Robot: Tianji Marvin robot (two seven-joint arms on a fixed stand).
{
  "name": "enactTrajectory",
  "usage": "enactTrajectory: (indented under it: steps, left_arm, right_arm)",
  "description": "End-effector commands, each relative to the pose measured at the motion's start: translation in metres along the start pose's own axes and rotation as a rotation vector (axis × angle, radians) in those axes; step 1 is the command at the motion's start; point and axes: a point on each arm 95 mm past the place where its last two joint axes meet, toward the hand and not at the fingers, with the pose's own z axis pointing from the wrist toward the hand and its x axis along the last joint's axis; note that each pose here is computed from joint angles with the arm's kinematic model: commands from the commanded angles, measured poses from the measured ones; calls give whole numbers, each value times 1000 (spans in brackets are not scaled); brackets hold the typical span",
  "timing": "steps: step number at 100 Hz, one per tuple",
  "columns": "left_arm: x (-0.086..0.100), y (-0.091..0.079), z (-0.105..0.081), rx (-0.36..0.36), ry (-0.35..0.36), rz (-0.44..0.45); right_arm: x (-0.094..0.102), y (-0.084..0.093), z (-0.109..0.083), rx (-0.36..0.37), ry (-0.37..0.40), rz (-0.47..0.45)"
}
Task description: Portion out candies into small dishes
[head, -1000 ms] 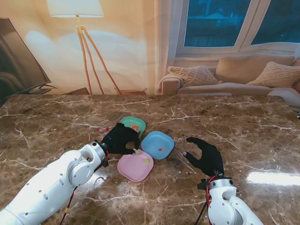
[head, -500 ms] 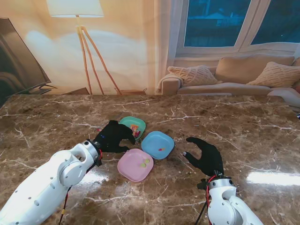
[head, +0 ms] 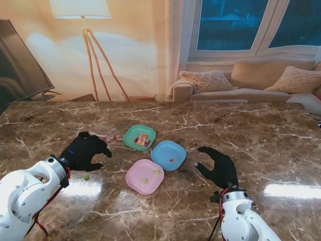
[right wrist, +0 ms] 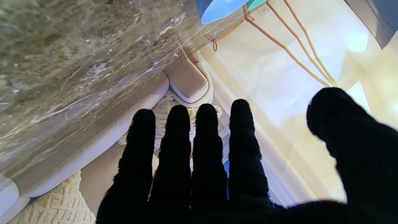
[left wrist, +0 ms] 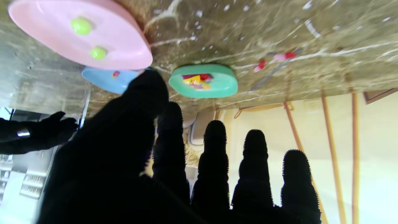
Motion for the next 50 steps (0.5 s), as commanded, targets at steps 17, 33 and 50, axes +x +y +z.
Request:
enactTrajectory:
  steps: [17, 33, 50]
  left_arm:
    - [-16, 17, -29, -75, -20, 35]
    - [-29, 30, -39, -108, -55, 50]
    - [-43, 47, -44, -130, -111, 38]
  right_arm:
    - [0, -5, -2, 22, -9, 3]
    - [2, -7, -2, 25, -7, 6]
    - [2, -7, -3, 27, -8, 6]
